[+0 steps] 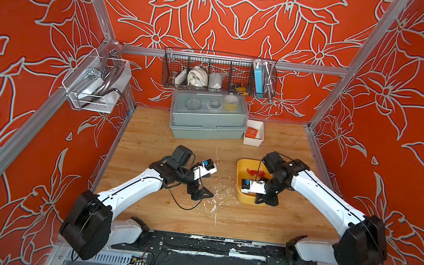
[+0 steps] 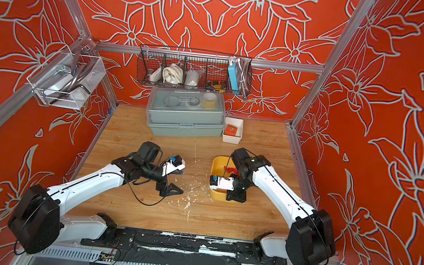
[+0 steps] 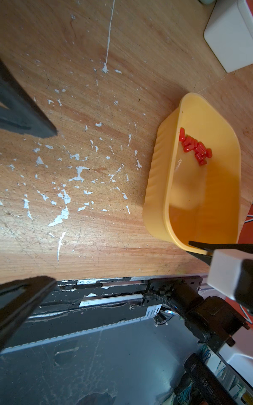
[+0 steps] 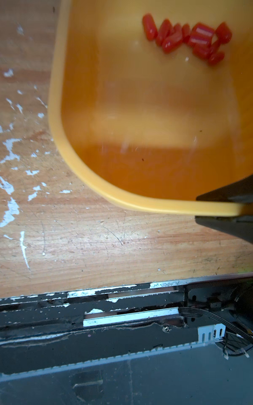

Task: Take the screw protection sleeves out of the storage box
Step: Adjust the storage box at the center of the board, then pick up the screw protection sleeve from the storage box.

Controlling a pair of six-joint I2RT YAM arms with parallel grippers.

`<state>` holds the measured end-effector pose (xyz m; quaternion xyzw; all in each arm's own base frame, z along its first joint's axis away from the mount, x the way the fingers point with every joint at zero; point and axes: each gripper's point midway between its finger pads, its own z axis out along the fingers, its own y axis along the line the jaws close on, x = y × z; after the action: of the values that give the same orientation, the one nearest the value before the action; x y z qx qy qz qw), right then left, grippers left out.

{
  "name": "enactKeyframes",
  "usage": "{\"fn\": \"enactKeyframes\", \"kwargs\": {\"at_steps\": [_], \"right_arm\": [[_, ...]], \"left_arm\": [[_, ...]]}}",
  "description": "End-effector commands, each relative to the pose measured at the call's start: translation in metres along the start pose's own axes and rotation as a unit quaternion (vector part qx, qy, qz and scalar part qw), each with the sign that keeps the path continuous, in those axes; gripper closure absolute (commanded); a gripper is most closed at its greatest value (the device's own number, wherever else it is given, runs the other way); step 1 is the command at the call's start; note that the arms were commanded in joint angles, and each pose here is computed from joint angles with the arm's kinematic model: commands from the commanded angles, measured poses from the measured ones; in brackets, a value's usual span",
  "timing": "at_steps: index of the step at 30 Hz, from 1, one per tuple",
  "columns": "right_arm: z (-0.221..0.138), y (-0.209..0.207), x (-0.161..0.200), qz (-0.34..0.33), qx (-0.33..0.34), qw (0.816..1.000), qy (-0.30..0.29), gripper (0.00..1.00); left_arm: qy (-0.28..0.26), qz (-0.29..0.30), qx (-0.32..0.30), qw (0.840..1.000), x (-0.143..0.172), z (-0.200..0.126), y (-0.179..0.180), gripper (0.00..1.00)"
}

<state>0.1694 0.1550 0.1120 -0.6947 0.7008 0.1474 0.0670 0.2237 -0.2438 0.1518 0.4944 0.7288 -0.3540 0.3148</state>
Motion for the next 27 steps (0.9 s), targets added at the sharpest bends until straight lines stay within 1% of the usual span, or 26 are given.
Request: {"fn": "enactKeyframes", "kwargs": {"at_steps": [1,6,10,14,17,21,24,27], "right_arm": [[0.017,0.002,0.008,-0.061,-0.008,0.998,0.005,0.98],[0.038,-0.004,0.020,-0.073,0.010,0.997,0.019,0.98],[0.051,-0.004,0.023,-0.079,0.016,0.997,0.012,0.95],[0.057,-0.003,0.027,-0.075,0.004,0.997,0.019,0.92],[0.056,-0.001,0.028,-0.068,-0.005,0.997,0.025,0.83],[0.046,-0.004,0.025,-0.063,0.014,0.998,0.020,0.70],[0.028,-0.005,0.013,-0.048,0.029,0.998,-0.004,0.62],[0.004,-0.006,-0.007,-0.017,0.045,0.997,-0.053,0.59]], "left_arm": [[-0.013,0.012,0.005,1.000,-0.009,-0.006,-0.003,0.02],[-0.012,0.009,0.008,1.000,-0.008,-0.005,-0.003,0.02],[-0.012,0.007,0.011,1.000,-0.006,-0.003,-0.003,0.02],[-0.011,0.003,0.013,1.000,-0.006,-0.002,-0.002,0.02],[-0.011,0.003,0.013,1.000,-0.006,-0.002,-0.003,0.02],[-0.011,0.002,0.013,1.000,-0.006,-0.002,-0.002,0.02],[-0.014,0.001,0.012,1.000,-0.009,-0.003,-0.002,0.02],[-0.017,-0.004,0.011,1.000,-0.010,-0.004,-0.002,0.02]]}}
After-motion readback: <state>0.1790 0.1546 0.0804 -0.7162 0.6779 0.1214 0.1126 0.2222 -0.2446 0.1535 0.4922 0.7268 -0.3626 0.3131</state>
